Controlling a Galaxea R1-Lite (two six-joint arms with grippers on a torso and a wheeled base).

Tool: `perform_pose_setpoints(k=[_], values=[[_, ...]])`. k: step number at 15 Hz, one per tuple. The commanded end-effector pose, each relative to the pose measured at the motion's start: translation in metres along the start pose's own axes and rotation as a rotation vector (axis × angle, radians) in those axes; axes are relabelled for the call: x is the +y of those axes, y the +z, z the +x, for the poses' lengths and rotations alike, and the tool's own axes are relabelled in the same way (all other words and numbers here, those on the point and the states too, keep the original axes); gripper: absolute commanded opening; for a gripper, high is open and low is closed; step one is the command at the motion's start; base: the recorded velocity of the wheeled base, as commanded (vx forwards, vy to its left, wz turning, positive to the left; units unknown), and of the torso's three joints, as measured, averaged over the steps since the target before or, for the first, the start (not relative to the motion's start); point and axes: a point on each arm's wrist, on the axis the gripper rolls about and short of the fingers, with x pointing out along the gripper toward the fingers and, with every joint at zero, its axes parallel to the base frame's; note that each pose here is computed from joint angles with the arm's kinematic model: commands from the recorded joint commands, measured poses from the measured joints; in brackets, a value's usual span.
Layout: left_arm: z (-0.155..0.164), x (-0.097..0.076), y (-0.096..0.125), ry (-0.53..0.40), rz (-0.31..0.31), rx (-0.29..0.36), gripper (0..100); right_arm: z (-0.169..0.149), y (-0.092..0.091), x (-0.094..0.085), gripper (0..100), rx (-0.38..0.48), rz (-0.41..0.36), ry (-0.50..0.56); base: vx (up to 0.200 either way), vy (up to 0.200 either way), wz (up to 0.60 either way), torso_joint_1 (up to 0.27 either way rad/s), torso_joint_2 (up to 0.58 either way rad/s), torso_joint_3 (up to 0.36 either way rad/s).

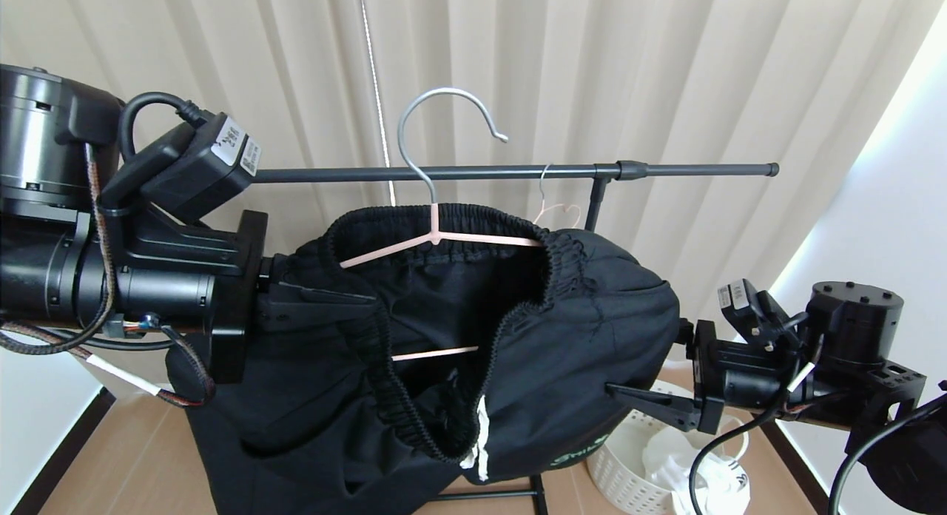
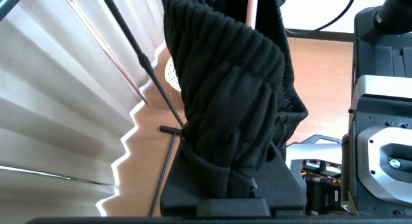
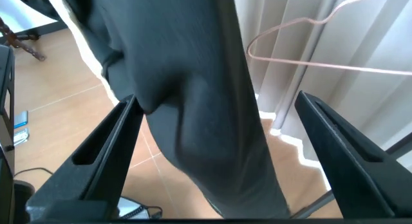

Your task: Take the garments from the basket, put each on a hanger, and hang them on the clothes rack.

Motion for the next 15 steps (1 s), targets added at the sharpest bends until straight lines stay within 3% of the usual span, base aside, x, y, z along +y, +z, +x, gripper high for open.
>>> perform_pose_setpoints(k=[1, 2, 8, 15], values=[[-0.003, -0.003, 0.001, 0.003, 0.003, -0.005, 0, 0.002, -0.006, -0.001, 100, 0.014, 0.017, 0.004, 0.0, 0.0, 0.0, 0.0, 0.0, 0.0], [-0.003, -0.003, 0.001, 0.003, 0.001, -0.004, 0, 0.002, -0.005, -0.001, 0, 0.012, 0.015, 0.004, 0.0, 0.0, 0.0, 0.0, 0.0, 0.0], [-0.005, -0.005, 0.0, 0.005, -0.002, -0.003, 0, 0.002, -0.003, -0.002, 0, 0.007, 0.01, 0.002, 0.0, 0.0, 0.0, 0.0, 0.0, 0.0], [-0.023, -0.011, -0.005, 0.062, -0.019, 0.003, 0, -0.006, -0.008, -0.02, 0, 0.008, 0.028, -0.058, 0.0, 0.0, 0.0, 0.0, 0.0, 0.0]])
